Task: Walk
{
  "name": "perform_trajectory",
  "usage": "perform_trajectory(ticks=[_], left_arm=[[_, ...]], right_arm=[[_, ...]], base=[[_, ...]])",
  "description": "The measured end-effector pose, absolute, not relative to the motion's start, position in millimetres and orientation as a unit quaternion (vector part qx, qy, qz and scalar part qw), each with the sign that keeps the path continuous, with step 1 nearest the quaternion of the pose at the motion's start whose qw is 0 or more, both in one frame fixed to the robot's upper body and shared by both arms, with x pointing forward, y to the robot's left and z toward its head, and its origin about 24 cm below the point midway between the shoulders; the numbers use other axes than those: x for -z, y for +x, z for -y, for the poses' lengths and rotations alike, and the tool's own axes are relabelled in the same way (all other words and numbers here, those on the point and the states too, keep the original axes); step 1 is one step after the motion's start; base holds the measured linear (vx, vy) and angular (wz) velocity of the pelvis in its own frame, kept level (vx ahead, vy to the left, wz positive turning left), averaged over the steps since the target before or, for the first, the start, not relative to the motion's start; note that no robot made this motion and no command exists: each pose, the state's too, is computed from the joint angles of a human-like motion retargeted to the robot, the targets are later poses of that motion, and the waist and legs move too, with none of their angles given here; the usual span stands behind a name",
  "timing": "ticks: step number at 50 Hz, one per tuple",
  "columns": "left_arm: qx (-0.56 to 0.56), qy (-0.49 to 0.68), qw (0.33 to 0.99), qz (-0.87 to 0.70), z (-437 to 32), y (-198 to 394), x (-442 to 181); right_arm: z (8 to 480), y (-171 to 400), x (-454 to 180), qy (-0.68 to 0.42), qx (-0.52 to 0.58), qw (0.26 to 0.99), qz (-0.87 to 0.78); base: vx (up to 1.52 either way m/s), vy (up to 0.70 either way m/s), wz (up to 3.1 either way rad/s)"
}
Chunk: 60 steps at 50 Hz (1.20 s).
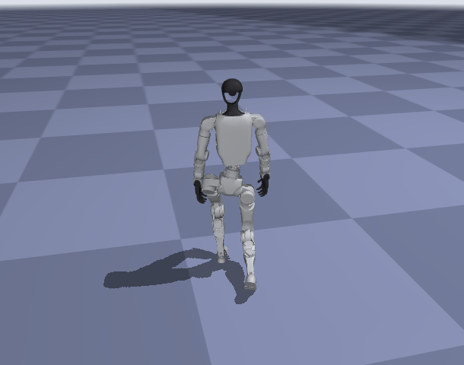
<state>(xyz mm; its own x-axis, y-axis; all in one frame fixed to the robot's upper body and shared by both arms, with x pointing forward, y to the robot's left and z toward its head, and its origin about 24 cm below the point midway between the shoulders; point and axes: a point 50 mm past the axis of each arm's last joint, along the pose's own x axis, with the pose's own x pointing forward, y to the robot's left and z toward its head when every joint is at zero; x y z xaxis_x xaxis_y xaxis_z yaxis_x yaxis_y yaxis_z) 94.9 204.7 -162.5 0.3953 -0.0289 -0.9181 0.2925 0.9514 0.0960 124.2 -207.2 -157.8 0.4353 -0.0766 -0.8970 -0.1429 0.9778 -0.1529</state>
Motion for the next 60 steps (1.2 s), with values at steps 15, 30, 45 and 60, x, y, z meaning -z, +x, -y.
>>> perform_trajectory(ticks=[15,30,45,60], left_arm=[[0.018,0.177,0.893,-0.413,-239.1,185.1,119.2],[0.026,0.186,0.899,-0.397,-243.5,192.0,113.7],[0.056,0.132,0.855,-0.499,-224.8,129.4,147.8],[0.094,0.144,0.843,-0.510,-204.3,110.9,156.5]], right_arm=[[211.0,140.1,150.9,-0.090,0.007,0.859,-0.504],[211.6,114.0,160.0,-0.060,0.035,0.840,-0.538],[236.8,119.4,152.0,-0.070,0.078,0.848,-0.520],[216.0,153.5,143.6,-0.104,0.011,0.873,-0.477]], base=[[0.59,0.05,0.39],[0.56,-0.09,0.12],[0.53,-0.08,-0.14],[0.62,0.05,-0.03]])
